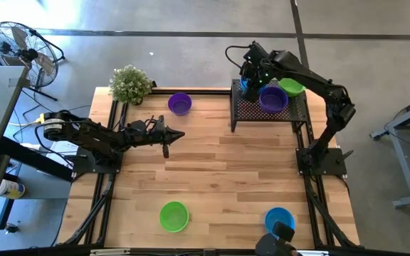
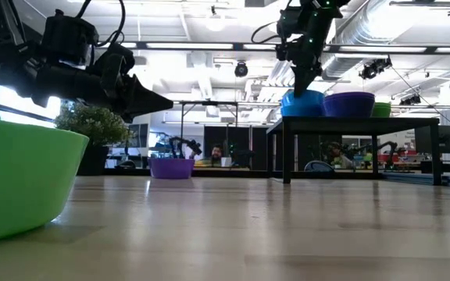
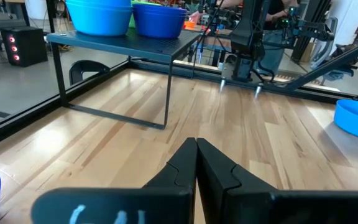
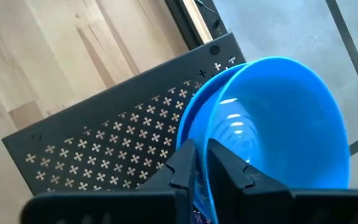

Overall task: Pick & Place Mini bowls
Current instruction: Stack the blue bowl on top of the blue bowls on the shelf

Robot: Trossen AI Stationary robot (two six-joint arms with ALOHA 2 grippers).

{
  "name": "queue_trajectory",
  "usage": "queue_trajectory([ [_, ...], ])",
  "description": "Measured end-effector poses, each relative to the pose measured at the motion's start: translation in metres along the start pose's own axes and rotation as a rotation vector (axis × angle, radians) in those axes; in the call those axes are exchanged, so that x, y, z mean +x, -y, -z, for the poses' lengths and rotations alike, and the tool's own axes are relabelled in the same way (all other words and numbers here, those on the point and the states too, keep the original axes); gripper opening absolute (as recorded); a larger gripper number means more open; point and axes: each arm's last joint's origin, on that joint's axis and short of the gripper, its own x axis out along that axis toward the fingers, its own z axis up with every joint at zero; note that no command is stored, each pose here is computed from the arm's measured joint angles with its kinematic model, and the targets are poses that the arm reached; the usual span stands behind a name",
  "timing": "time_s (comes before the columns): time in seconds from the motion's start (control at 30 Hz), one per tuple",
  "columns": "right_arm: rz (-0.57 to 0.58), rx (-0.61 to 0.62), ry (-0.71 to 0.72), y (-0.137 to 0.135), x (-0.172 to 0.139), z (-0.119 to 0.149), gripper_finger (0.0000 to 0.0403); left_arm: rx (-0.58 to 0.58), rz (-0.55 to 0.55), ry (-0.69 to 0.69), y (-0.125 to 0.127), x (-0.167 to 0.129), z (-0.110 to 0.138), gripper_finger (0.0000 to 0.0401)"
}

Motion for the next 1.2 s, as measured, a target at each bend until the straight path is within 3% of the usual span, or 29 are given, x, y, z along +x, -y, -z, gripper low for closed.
queue_trajectory([
  [0.27, 0.011, 0.005, 0.034, 0.0, -0.004, -0.002, 0.0088, 0.0, 0.0, 0.0, 0.0, 0.0, 0.0, 0.0001],
  [0.43, -0.019, 0.007, 0.09, -0.001, -0.018, 0.0, 0.0097, 0.0, -0.001, -0.006, 0.0, 0.0, 0.001, 0.0001],
  [0.57, -0.023, 0.033, 0.097, -0.001, -0.021, 0.001, 0.0075, 0.0, -0.001, -0.006, 0.0, 0.0, 0.001, 0.0001],
  [0.77, -0.046, 0.032, 0.048, -0.005, 0.0, 0.009, 0.0006, 0.0, -0.001, -0.006, 0.0, 0.0, 0.001, 0.0001],
  [1.0, -0.05, 0.04, 0.047, -0.006, 0.013, 0.013, 0.0025, 0.0, -0.001, -0.006, 0.0, 0.0, 0.001, 0.0001],
  [1.2, -0.035, 0.026, 0.13, -0.012, -0.011, 0.012, 0.0024, -0.001, -0.001, -0.006, 0.0, 0.0, 0.001, 0.0001],
])
